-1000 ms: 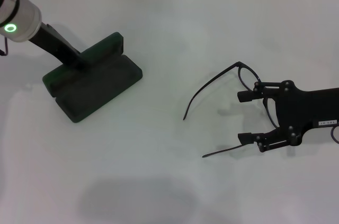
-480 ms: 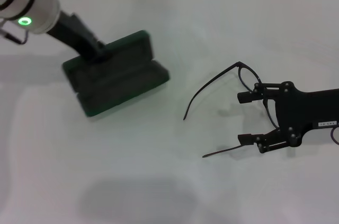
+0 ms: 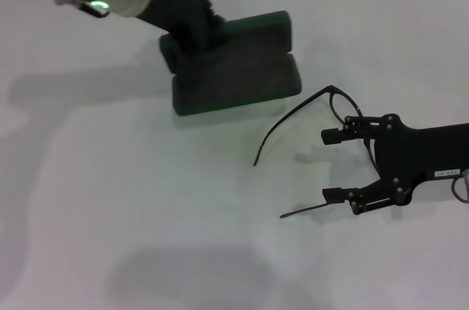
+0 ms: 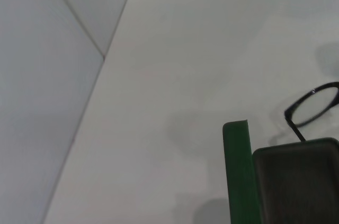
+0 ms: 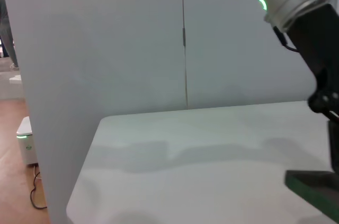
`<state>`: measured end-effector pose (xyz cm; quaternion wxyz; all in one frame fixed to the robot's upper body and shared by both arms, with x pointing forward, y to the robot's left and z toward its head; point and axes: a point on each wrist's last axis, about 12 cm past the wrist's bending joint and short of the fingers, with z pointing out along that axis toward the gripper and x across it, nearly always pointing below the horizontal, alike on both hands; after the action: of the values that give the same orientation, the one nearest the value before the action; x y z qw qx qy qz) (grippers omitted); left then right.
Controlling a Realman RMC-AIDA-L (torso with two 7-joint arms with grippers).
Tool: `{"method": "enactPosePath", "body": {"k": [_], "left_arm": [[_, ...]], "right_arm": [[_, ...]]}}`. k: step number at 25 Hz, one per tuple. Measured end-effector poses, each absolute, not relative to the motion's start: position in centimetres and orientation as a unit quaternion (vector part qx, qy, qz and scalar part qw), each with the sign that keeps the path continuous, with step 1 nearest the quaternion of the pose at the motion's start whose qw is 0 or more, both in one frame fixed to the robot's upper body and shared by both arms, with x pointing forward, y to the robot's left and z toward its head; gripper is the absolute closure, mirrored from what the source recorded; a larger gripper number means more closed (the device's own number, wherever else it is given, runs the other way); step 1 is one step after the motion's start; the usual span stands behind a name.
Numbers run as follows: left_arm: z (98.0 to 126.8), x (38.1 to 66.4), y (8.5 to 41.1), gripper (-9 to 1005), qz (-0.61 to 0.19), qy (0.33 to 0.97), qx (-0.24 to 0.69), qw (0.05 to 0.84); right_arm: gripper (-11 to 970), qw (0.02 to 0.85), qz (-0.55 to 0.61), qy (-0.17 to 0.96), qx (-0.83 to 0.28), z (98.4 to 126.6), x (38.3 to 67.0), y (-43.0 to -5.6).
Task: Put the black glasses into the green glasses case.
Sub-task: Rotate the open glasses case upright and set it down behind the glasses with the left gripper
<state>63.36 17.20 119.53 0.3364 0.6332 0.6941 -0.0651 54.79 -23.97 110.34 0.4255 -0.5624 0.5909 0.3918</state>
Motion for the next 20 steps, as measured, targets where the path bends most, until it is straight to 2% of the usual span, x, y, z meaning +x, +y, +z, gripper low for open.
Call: {"method": "enactPosePath", "body": {"k": [6, 20], "left_arm": [[118.0, 63.6, 16.5, 807, -0.041, 0.664, 0.663, 0.343], [116.1, 63.7, 17.4, 803, -0.018, 0.661, 0.656, 0.364]], "right_arm": [[97, 0.425, 0.395, 0.589, -0.563, 110.3, 54.7, -23.9], [98, 0.425, 0.396, 0.587, -0.564, 110.3, 54.7, -23.8]]}}
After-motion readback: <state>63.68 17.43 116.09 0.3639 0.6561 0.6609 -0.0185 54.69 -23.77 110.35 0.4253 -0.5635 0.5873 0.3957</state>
